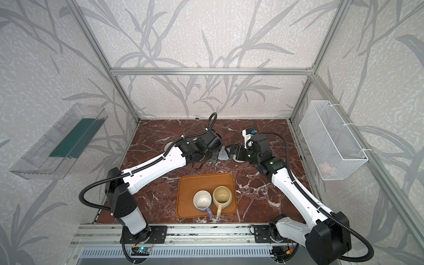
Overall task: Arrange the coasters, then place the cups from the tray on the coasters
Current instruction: 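Carry the black mug with left gripper toward the blue woven coaster, then lower the black mug onto the blue woven coaster and open left gripper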
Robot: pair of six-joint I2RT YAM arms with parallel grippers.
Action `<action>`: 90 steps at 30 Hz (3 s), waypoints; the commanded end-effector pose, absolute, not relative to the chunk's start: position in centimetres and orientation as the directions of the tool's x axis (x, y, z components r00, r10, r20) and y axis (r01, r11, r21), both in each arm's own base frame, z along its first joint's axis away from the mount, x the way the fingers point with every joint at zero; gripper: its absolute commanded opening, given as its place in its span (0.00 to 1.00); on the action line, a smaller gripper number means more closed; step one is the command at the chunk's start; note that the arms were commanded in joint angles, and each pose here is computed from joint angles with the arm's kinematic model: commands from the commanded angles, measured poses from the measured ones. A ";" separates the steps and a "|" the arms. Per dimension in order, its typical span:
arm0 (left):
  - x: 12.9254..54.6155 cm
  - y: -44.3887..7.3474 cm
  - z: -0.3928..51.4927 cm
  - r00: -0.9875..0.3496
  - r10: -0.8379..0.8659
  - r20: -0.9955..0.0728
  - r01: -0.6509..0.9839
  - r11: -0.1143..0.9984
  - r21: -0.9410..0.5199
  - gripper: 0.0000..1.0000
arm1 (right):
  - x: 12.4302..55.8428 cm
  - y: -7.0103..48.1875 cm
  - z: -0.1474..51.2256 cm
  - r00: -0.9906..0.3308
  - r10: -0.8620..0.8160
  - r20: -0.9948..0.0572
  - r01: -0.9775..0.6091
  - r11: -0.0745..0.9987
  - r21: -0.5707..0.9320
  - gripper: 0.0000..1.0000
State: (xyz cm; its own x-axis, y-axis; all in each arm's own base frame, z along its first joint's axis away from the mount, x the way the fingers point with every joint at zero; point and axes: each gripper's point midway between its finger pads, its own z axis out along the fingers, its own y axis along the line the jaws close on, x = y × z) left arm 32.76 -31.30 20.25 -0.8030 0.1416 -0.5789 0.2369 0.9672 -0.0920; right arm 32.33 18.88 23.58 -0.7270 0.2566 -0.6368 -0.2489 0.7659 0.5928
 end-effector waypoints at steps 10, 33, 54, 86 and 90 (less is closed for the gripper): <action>37.8 -34.8 20.0 -0.776 0.081 -0.625 0.219 0.964 -0.148 0.00 | 33.6 16.3 22.1 -0.743 0.282 -0.607 -0.185 0.785 0.591 0.99; 41.5 -36.7 12.4 -0.807 0.068 -0.587 0.138 0.987 -0.076 0.00 | 33.6 14.0 18.0 -0.775 0.310 -0.551 -0.127 0.777 0.617 0.99; 39.5 -33.7 7.3 -0.875 0.042 -0.481 0.036 0.999 0.021 0.00 | 33.3 14.3 18.2 -0.805 0.325 -0.496 -0.135 0.714 0.687 0.99; 39.4 -33.0 12.2 -0.836 -0.022 -0.548 0.030 0.996 -0.087 0.61 | 32.1 14.8 18.8 -0.821 0.237 -0.520 -0.196 0.739 0.645 0.99; 38.8 -32.8 15.1 -0.810 -0.051 -0.585 0.050 0.987 -0.155 0.72 | 30.1 15.5 19.0 -0.831 0.160 -0.533 -0.224 0.781 0.583 0.99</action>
